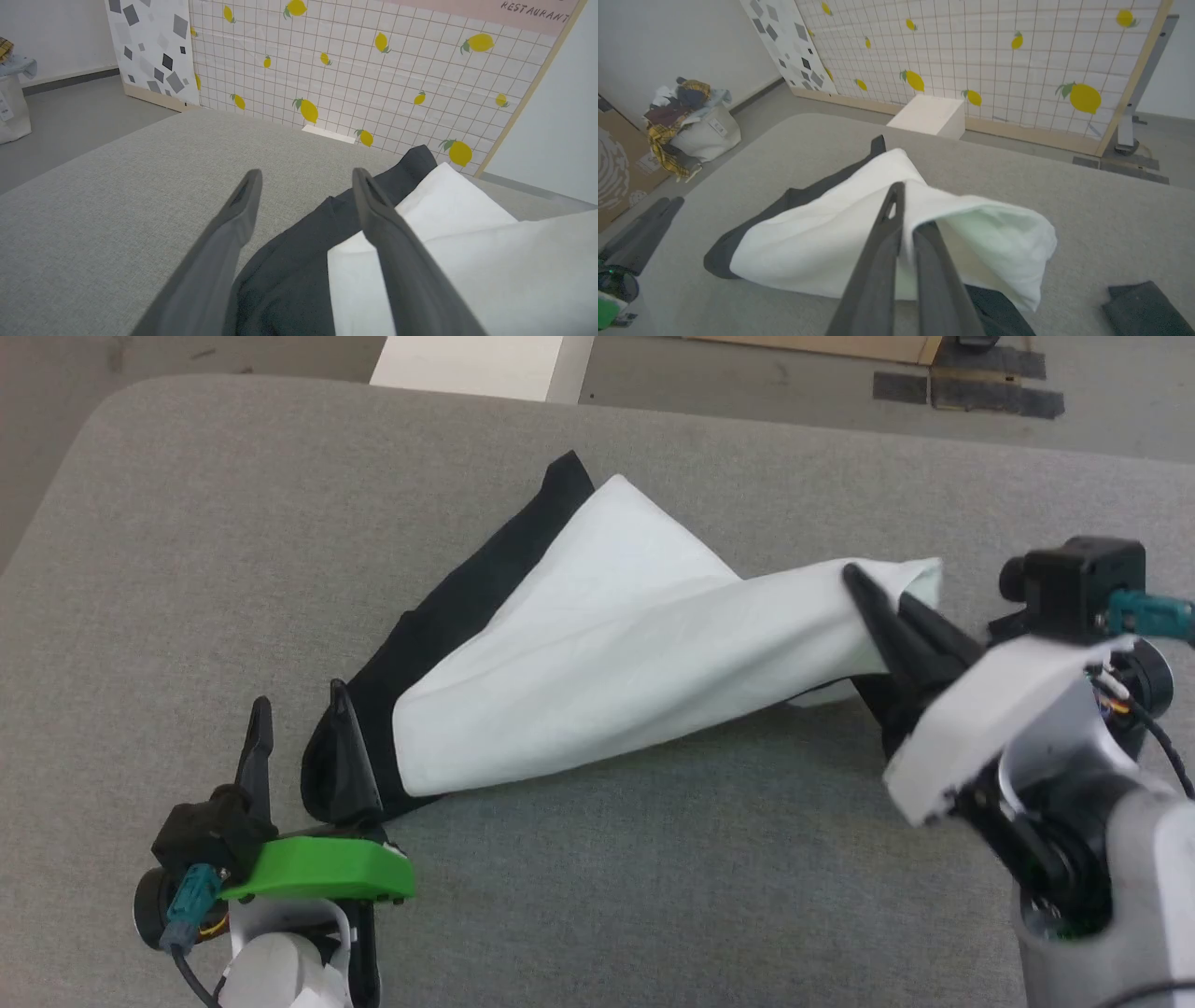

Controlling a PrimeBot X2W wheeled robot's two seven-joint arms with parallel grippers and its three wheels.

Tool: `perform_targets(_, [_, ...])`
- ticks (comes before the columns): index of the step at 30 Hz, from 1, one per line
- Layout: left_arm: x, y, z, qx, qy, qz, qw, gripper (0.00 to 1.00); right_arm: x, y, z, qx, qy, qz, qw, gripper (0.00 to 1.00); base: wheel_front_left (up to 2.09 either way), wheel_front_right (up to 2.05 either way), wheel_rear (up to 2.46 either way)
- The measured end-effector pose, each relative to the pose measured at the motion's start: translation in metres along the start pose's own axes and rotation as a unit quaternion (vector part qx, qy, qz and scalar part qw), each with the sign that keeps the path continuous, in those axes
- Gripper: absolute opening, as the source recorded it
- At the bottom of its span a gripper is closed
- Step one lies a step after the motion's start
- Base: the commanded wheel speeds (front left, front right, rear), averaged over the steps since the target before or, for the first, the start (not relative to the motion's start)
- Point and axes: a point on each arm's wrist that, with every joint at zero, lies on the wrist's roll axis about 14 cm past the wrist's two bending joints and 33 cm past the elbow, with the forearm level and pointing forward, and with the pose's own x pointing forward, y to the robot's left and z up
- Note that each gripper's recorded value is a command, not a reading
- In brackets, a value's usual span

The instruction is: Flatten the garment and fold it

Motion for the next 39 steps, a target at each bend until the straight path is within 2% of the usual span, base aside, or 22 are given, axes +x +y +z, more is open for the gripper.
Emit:
perform_targets(3, [-0.001, 0.001, 0.004, -0.002, -0.005, 0.001, 1.000, 1.00, -0.023, 0.023, 0.011, -0.010, -0.008, 0.030, 0.999, 0.00, 0.00, 0.00, 0.00])
perform_targets(8, [-0.003, -0.001, 0.008, -0.007, -0.011, 0.000, 1.000, 1.00, -0.066, 0.043, 0.018, -0.002, -0.011, 0.053, 0.999, 0.00, 0.00, 0.00, 0.00])
perform_targets(12, [-0.002, -0.003, 0.009, -0.009, -0.012, -0.003, 1.000, 1.00, -0.089, 0.032, 0.024, -0.003, -0.017, 0.024, 1.000, 0.00, 0.00, 0.00, 0.00])
perform_targets(15, [-0.001, -0.004, 0.007, -0.009, -0.011, -0.004, 1.000, 1.00, -0.091, 0.013, 0.023, 0.000, -0.013, -0.005, 1.000, 0.00, 0.00, 0.00, 0.00])
perform_targets(19, [0.002, -0.008, 0.000, -0.009, -0.002, -0.009, 1.000, 1.00, -0.063, -0.025, 0.014, -0.002, 0.016, -0.043, 0.999, 0.00, 0.00, 0.00, 0.00])
perform_targets(27, [0.020, -0.027, -0.011, -0.017, 0.009, -0.029, 0.999, 1.00, 0.033, -0.096, -0.003, -0.020, 0.053, -0.092, 0.994, 0.00, 0.00, 0.00, 0.00])
perform_targets(34, [0.031, -0.025, -0.023, -0.021, 0.024, -0.019, 0.999, 1.00, 0.100, -0.140, -0.012, -0.038, 0.041, -0.131, 0.990, 0.00, 0.00, 0.00, 0.00])
perform_targets(35, [0.031, -0.023, -0.025, -0.018, 0.026, -0.017, 0.999, 1.00, 0.108, -0.143, -0.014, -0.035, 0.037, -0.134, 0.990, 0.08, 0.00, 0.00, 0.00])
perform_targets(36, [0.032, -0.021, -0.027, -0.017, 0.029, -0.015, 0.999, 1.00, 0.116, -0.144, -0.020, -0.030, 0.041, -0.132, 0.990, 0.35, 0.00, 0.00, 0.00])
perform_targets(37, [0.032, -0.018, -0.029, -0.014, 0.032, -0.010, 0.999, 1.00, 0.124, -0.144, -0.030, -0.025, 0.054, -0.130, 0.990, 1.00, 0.00, 0.00, 0.00])
perform_targets(39, [0.031, -0.012, -0.033, -0.007, 0.038, 0.000, 0.999, 1.00, 0.134, -0.141, -0.044, -0.022, 0.065, -0.125, 0.990, 1.00, 0.00, 0.00, 0.00])
